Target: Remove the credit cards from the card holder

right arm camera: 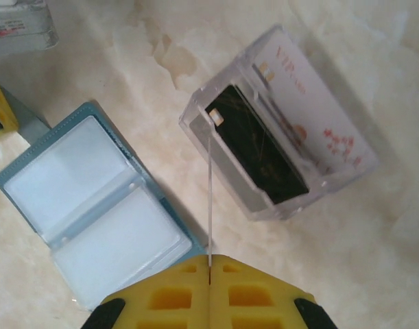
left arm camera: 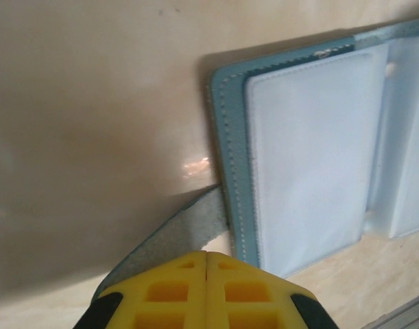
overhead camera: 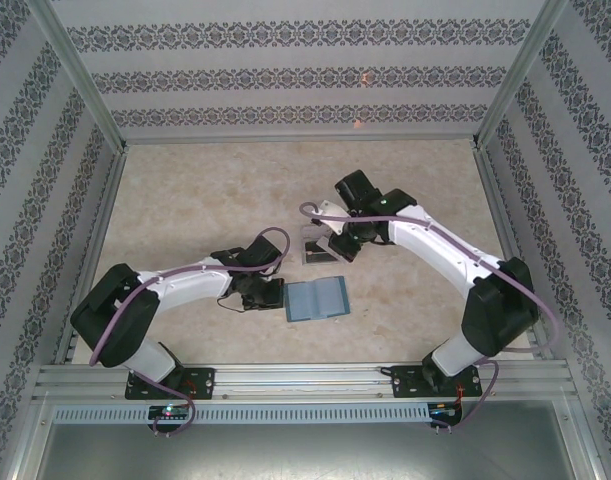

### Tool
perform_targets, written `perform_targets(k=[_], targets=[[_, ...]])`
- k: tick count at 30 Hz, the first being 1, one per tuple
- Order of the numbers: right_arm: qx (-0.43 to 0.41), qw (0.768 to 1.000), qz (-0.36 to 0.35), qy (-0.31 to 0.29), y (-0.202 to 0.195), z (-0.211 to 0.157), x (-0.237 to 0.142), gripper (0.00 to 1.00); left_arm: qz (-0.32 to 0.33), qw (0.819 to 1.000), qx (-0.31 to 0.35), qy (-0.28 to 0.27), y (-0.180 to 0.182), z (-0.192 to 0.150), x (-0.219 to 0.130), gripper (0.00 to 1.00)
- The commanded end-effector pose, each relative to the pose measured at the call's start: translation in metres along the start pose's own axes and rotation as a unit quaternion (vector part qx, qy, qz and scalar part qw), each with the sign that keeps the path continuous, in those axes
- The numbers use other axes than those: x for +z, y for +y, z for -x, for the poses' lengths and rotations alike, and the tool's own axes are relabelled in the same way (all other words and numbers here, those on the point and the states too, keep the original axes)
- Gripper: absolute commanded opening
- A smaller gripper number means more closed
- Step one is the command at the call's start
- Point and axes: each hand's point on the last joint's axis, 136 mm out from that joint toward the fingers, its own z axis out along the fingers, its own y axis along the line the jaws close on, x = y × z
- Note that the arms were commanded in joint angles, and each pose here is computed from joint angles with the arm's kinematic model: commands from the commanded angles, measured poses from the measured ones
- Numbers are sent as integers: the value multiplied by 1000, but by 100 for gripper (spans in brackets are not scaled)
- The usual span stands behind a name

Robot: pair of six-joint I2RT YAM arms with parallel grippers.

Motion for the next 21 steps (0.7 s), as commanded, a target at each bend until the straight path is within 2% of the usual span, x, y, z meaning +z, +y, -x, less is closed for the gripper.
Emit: perform_targets(k=[1, 9, 21], targets=[[-98, 995, 29, 8, 3, 4, -3, 0, 9, 1000, -16, -12, 11, 1, -5, 6], [-213, 975, 46, 51, -12, 16, 6, 0, 15, 999, -24, -18, 17, 3, -10, 7], [-263, 958, 58, 97, -37, 27, 28, 0, 19, 999, -32, -14, 17, 7, -10, 8]])
